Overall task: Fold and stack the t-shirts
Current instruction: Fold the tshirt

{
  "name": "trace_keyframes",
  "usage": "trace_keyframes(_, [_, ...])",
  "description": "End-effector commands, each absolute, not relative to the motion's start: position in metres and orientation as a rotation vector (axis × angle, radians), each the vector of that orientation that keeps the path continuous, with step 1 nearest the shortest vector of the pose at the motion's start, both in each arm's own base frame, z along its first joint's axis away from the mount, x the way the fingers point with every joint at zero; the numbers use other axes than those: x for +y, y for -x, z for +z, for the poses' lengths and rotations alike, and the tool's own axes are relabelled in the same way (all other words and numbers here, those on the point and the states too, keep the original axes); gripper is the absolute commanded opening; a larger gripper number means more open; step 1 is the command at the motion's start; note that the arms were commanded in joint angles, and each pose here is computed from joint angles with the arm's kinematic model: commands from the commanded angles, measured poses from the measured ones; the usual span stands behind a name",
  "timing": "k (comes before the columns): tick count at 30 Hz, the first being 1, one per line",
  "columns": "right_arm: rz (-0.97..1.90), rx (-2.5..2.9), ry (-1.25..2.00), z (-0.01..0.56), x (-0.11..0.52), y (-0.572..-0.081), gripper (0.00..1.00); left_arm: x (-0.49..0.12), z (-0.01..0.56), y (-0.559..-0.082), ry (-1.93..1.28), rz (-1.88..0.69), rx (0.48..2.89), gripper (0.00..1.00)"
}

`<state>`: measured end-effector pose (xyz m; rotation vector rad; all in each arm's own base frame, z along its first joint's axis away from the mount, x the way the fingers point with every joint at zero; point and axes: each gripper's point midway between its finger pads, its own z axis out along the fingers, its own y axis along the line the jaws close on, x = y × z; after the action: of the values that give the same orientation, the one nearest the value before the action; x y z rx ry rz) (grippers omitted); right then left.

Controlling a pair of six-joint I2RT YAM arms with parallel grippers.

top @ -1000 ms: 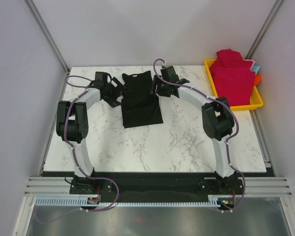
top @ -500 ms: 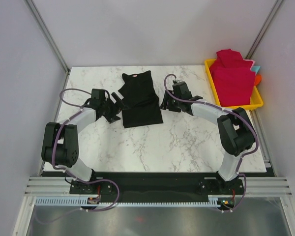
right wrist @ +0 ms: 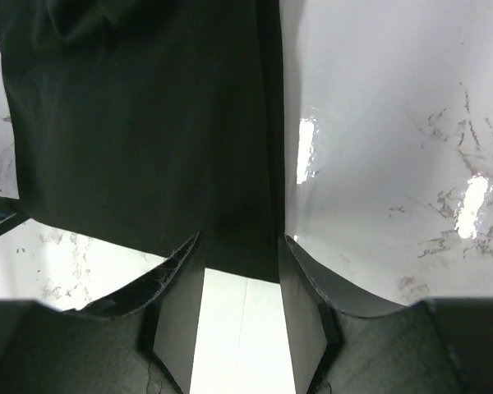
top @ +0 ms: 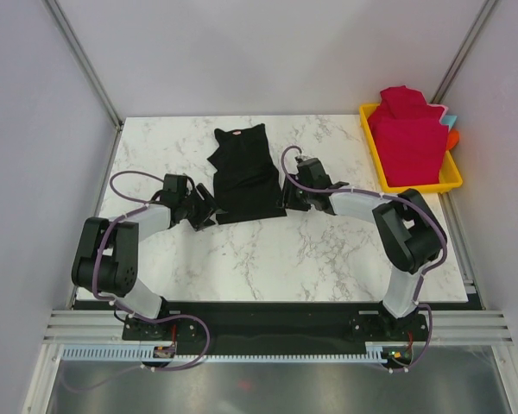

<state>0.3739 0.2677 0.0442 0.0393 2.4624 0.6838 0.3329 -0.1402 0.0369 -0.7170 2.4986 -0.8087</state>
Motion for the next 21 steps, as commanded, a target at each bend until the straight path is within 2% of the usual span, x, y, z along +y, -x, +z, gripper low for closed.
trace_keyframes(1, [0.708, 2.473, -0.066, 0.033, 0.272, -0.375, 0.48, -0.144, 0.049, -0.341, 0.606, -0.833, 2.451, 0.66])
trace_keyframes(7, [0.63, 2.529, -0.12, 0.017, 0.261, -0.37, 0.47, -0.139, 0.04, -0.33, 0.646, -0.797, 2.48, 0.64])
trace_keyframes(10, [0.624, 2.536, -0.133, 0.015, 0.259, -0.368, 0.4, -0.135, 0.033, -0.326, 0.668, -0.766, 2.496, 0.64])
trace_keyframes(18, [0.733, 2.544, -0.11, 0.019, 0.275, -0.359, 0.05, -0.134, 0.016, -0.319, 0.681, -0.733, 2.544, 0.51])
trace_keyframes(21, [0.732, 2.543, -0.1, 0.02, 0.276, -0.355, 0.0, -0.135, 0.014, -0.32, 0.682, -0.725, 2.549, 0.47])
